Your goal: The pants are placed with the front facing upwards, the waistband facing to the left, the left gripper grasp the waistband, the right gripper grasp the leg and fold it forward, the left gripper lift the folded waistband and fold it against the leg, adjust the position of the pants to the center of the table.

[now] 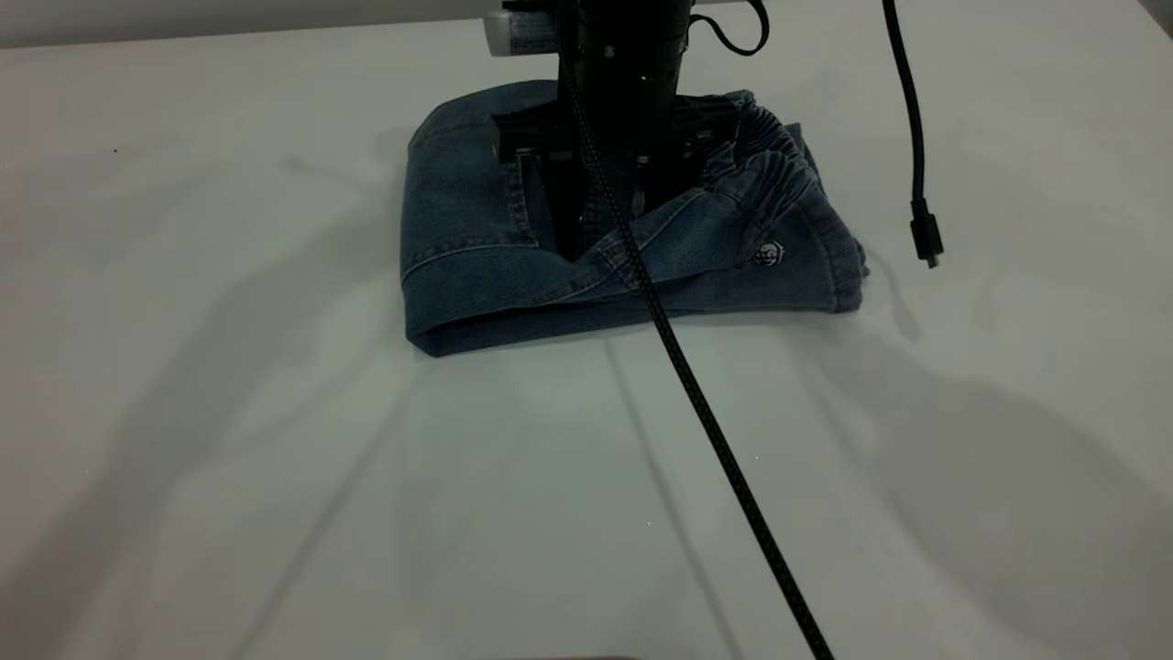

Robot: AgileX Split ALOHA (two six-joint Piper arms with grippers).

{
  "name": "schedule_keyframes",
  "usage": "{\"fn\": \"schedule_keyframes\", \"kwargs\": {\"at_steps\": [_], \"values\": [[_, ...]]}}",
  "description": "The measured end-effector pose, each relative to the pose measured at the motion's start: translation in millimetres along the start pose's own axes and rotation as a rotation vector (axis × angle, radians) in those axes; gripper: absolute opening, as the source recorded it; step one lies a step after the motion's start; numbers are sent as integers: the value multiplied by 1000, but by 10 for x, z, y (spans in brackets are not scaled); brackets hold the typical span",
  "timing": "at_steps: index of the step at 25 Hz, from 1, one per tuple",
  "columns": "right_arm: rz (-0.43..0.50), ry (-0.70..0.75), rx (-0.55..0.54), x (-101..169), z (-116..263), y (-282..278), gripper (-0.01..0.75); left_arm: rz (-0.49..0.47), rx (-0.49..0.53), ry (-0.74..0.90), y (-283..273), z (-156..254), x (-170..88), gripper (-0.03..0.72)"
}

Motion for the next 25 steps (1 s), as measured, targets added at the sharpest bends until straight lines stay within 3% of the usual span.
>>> {"fn": "schedule_keyframes", "kwargs": {"at_steps": [6, 11, 15, 18, 22, 25], "values": [[-22, -54, -84, 136, 4, -568, 363, -1, 0, 4, 0, 0, 2, 570], [-45, -165, -275, 311, 91, -1591, 363, 23, -17, 15, -65, -81, -58, 570], [14, -228, -412, 289, 307, -2382, 363, 81, -67, 59, -251, -308, -213, 570], [51, -253, -508, 255, 439, -2791, 363, 107, -127, 131, -471, -554, -345, 570], [21, -258, -646, 267, 686, -3377, 363, 153, -152, 233, -622, -653, -474, 570], [5, -260, -684, 269, 785, -3554, 363, 149, -174, 261, -714, -733, -517, 570]]}}
Point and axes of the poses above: a point on each arm's last joint axis where the gripper is mounted, y pointing out along that axis toward the gripper, x along the wrist's bending axis when the last joint is at zero, z = x × y, the point moved 4 cm from there along y, pointing out along that axis toward the gripper, and after that the axes turned 12 degrees about y, right-handed, at the moved point
